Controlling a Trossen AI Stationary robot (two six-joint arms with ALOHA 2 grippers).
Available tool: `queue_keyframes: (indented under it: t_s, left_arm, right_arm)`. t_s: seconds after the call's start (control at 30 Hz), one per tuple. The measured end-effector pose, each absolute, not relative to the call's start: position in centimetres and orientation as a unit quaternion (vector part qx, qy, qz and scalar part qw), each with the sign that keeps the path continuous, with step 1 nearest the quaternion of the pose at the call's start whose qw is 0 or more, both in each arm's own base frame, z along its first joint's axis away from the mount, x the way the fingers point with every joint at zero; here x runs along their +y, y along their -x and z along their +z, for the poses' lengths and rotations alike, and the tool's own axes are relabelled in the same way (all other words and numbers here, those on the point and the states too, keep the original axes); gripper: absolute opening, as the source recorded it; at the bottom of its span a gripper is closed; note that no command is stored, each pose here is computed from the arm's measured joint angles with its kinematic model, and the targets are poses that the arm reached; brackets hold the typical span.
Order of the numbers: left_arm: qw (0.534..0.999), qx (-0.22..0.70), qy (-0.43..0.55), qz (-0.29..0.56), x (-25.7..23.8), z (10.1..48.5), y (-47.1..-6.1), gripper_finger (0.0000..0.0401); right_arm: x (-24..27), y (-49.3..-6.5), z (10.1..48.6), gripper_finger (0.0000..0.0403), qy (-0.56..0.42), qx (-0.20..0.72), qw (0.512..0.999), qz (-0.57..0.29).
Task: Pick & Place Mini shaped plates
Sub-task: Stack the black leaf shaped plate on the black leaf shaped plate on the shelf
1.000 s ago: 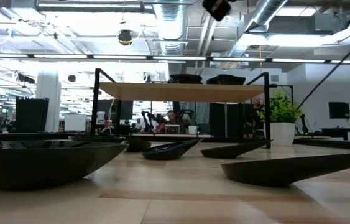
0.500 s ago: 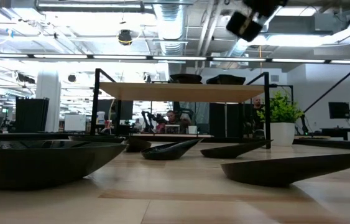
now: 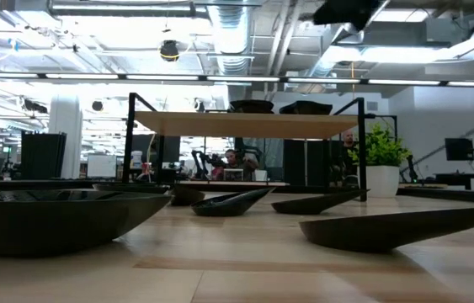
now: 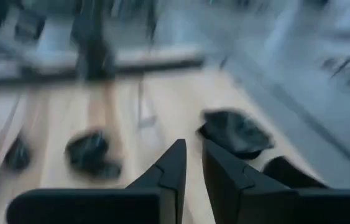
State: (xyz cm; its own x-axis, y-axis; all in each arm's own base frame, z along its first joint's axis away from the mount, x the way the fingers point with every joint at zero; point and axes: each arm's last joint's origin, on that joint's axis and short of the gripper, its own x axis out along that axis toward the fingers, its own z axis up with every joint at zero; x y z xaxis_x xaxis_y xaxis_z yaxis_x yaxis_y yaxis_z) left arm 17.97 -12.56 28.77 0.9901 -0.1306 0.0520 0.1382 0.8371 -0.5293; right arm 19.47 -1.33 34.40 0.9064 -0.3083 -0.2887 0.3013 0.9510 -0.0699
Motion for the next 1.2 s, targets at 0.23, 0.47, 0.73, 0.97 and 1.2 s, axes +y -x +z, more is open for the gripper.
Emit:
queue_keyframes:
  t_s: [0.23,0.47,0.73,0.97,1.2]
  left_arm:
    - [0.966,-0.012,0.248,-0.065,-12.4,28.8,-18.1,0.0113]
    - [0.966,-0.012,0.249,-0.065,-12.4,28.8,-18.1,0.0113]
    - [0.966,-0.012,0.249,-0.065,-12.4,28.8,-18.1,0.0113]
    - [0.966,-0.012,0.249,-0.065,-12.4,28.8,-18.1,0.0113]
    - [0.966,-0.012,0.250,-0.065,-12.4,28.8,-18.1,0.0113]
  right_arm:
    - [-1.0,-16.6,32.3,0.0048,0.029,-0.008,0.987,-0.161]
    - [-1.0,-18.2,32.6,0.0048,0.133,0.002,0.978,-0.162]
    - [-1.6,-22.6,31.9,0.0048,0.245,0.075,0.954,-0.158]
    - [-3.3,-26.6,29.7,0.0048,0.240,0.145,0.950,-0.137]
    - [-5.1,-29.7,28.0,0.0048,0.215,0.176,0.957,-0.083]
